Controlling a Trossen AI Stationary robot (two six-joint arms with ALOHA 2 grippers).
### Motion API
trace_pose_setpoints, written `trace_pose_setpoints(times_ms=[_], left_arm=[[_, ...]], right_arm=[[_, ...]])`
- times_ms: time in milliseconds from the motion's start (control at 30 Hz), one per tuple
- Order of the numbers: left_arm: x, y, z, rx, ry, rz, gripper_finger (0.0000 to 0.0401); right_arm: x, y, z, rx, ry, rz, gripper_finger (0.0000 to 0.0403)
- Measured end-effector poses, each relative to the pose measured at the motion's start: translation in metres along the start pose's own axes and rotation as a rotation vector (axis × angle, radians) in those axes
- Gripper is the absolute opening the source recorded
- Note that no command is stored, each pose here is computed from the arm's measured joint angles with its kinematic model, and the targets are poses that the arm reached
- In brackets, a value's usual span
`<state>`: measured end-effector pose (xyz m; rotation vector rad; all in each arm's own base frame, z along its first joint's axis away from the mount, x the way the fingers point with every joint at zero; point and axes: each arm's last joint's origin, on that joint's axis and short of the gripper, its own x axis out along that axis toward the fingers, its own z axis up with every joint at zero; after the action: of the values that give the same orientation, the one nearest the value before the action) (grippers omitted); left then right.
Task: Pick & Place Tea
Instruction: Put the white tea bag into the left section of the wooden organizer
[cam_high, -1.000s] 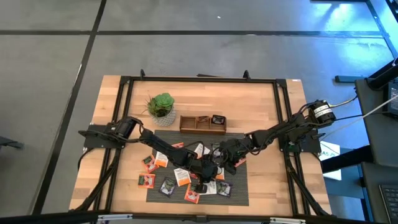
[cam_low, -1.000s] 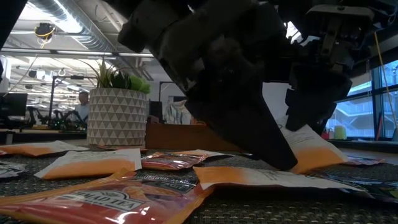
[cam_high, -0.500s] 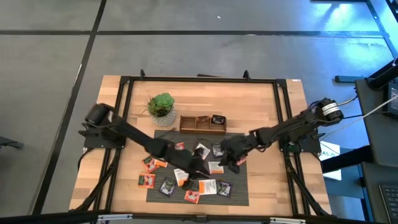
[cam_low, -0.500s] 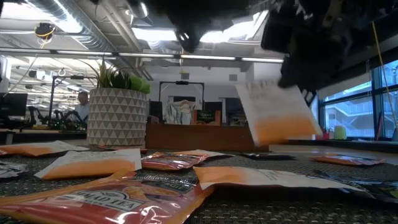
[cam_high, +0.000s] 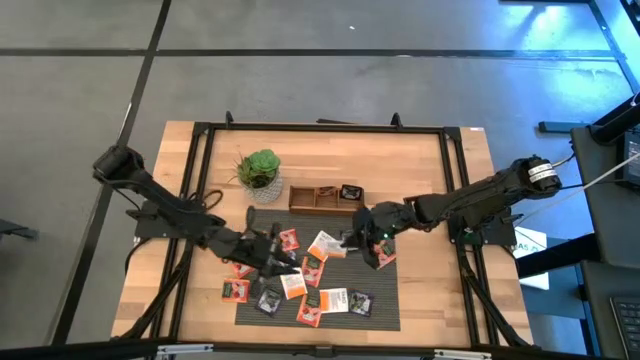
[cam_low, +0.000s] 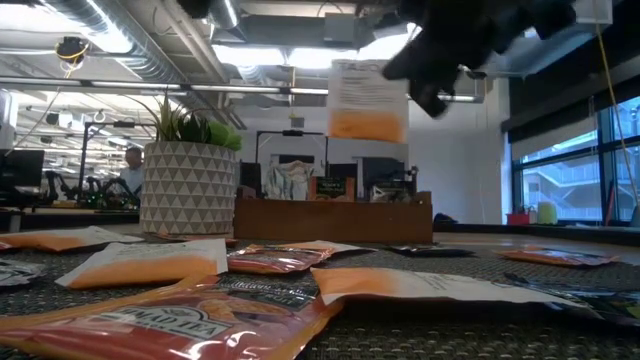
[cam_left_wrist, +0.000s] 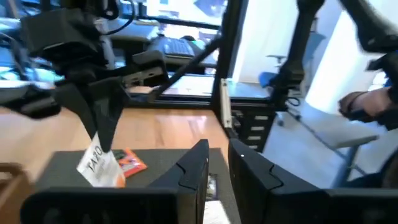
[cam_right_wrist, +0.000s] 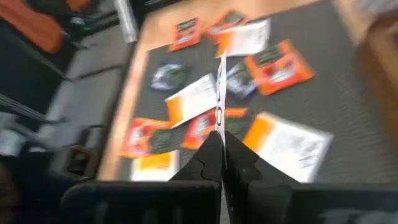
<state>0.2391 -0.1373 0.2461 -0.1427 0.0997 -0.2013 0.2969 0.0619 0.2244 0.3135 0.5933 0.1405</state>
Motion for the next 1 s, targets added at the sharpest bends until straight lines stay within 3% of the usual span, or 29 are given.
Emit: trace_pose_setpoints(times_ms=[167,367,667,1000], left_arm=[[-0.015,-0.002,0.0,0.055,-0.008,0.069,0.0059],[-0.018,0.0,-0.004,0.082,0.005,0.103,0.0059],[-0.018,-0.001,-0.005,0.084,0.017,0.086,0.0059],[-0.018,-0.001,-0.006,0.088,0.025,0.086,0.0059]], right_arm=[[-0.007,-0.012,0.044,-0.149,-0.062,-0.21,0.0001],[0.004,-0.05,0.077,-0.236,-0.117,-0.316,0.0],[0.056,-0.117,0.073,-0.163,-0.052,-0.301,0.0],[0.075,-0.136,0.065,-0.134,0.038,-0.351,0.0]])
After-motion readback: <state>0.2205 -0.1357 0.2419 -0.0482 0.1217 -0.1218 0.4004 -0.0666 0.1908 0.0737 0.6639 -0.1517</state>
